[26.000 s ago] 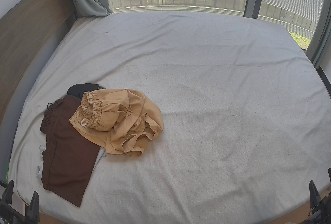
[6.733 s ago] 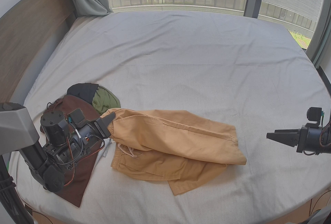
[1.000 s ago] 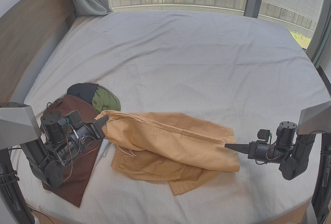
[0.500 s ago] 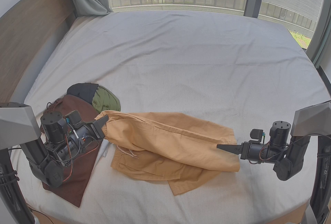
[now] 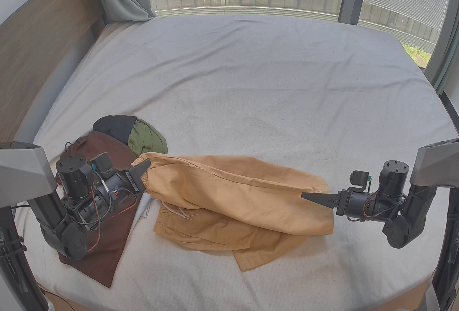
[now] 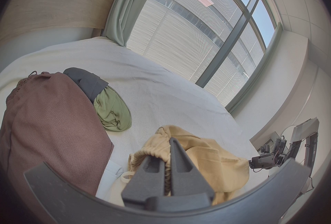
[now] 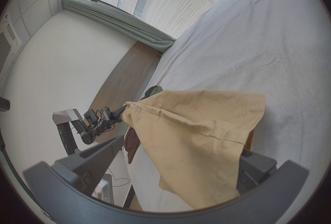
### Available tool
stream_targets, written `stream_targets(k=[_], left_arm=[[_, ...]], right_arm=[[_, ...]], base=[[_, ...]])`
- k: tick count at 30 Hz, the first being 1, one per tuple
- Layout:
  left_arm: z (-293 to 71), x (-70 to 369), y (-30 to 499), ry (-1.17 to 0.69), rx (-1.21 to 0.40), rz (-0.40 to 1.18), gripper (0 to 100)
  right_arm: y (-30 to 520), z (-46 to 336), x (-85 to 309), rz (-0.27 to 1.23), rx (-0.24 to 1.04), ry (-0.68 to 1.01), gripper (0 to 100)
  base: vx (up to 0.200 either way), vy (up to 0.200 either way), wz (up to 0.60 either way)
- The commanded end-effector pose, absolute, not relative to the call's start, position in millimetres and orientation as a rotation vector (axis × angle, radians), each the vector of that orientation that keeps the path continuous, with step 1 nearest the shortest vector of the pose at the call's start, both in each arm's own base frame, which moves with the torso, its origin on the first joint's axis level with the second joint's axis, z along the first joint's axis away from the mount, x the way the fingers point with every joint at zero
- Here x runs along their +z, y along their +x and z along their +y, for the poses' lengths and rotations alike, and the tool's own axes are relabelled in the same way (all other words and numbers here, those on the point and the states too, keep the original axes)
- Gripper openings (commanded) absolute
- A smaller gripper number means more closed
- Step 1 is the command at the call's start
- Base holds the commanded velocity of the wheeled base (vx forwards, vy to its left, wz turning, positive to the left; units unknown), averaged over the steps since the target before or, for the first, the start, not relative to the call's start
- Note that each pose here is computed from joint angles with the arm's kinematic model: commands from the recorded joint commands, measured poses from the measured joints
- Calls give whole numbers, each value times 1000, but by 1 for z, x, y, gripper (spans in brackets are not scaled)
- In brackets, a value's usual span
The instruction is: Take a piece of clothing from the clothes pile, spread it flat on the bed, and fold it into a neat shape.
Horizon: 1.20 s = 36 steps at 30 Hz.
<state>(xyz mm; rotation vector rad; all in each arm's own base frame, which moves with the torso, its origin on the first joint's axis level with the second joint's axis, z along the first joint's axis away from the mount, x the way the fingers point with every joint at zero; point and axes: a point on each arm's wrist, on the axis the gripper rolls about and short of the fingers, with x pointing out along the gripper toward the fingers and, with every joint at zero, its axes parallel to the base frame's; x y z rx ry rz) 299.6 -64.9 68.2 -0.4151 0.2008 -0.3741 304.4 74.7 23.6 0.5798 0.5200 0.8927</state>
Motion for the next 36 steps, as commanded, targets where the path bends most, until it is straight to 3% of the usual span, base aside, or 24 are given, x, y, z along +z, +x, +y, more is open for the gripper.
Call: stream_targets(k=[1,10,11,25,36], left_arm=[[-65,69,299,-415,-375,198,0],[-65,70,300,-416,-377,194,0],[-65,70,300,-416,-377,194,0],[-66,71,299,-416,-379,191,0],[-67,85,305,-422,-405,131,0]], right_arm=[[309,75,19,521,885,579,100],[310,76,19,511,867,577,100],[311,76,20,508,868,576,0],[314,76,23,483,848,569,0],[308,79,48,416,873,548,0]], base=[[0,0,0],[0,0,0],[0,0,0],[0,0,0],[0,0,0]])
